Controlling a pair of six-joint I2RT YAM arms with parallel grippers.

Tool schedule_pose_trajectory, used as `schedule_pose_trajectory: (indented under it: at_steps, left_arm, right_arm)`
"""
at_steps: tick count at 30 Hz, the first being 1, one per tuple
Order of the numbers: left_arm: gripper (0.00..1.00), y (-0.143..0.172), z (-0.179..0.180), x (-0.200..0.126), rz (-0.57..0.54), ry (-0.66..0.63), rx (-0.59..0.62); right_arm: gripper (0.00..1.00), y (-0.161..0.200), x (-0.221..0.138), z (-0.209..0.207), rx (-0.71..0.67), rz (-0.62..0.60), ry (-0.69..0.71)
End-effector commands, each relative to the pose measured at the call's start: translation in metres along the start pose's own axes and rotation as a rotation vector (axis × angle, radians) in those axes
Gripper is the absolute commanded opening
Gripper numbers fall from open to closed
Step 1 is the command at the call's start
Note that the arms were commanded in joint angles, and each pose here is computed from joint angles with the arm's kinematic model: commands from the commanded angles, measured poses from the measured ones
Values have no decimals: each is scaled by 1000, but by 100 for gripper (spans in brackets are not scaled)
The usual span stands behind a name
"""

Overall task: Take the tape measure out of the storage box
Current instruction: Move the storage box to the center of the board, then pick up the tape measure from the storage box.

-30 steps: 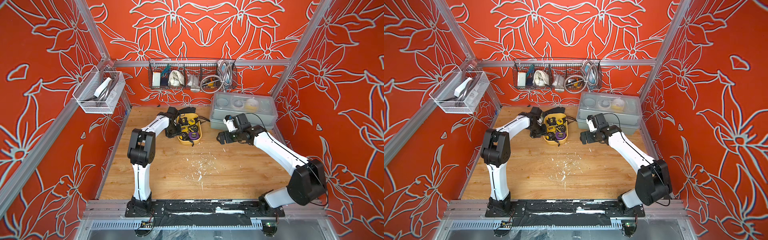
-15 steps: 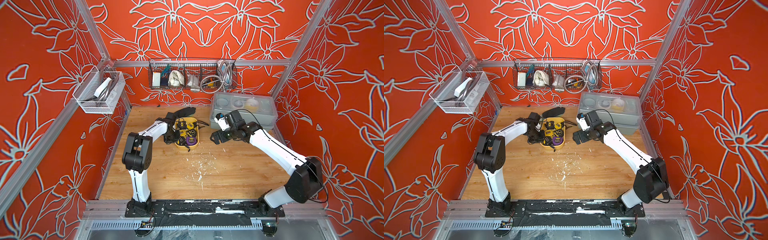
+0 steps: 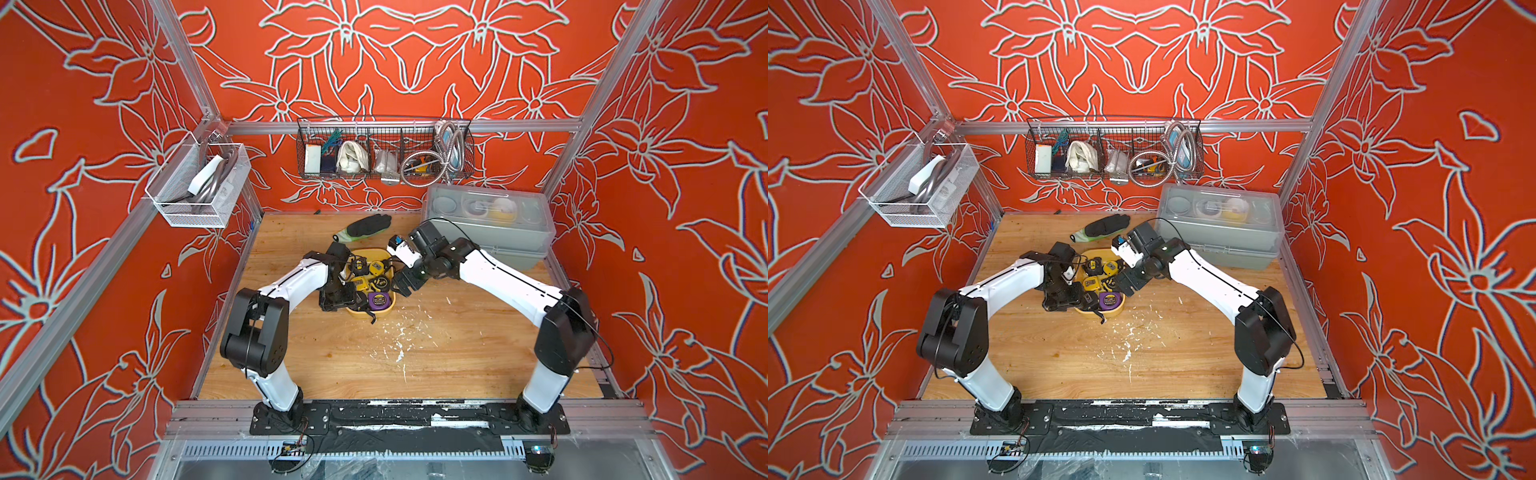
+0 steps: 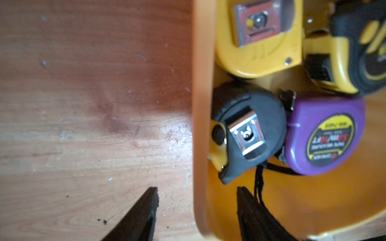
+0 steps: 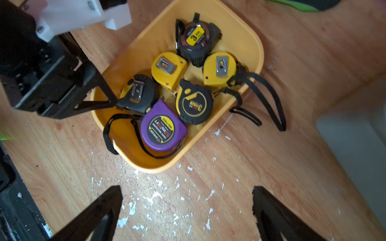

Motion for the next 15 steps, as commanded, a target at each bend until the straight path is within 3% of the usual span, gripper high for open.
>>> schedule_pose_trajectory:
  at_steps: [1,8,15]
  left_arm:
    - [80,-4,0,-34,-99,-19,4]
    - [90,-19,20,-85,-258,68,-121]
    - [92,-26,38,-91,-275,176,-202]
  right_arm:
    - [98,-11,9,7,-83,15,-20]
    - [96,-31,46,17,-164,47,-36]
    - [89,-35,85,18,-190,137,24]
Point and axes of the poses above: each gripper's point midway between its finger pads, its own x axis out along the fingers, its own z axis along the line the jaws close on, y = z × x, the point moved 6 cm from there along -x, back along the fingers, and after that the axes turned 5 degrees about x, right-handed, at the moved point
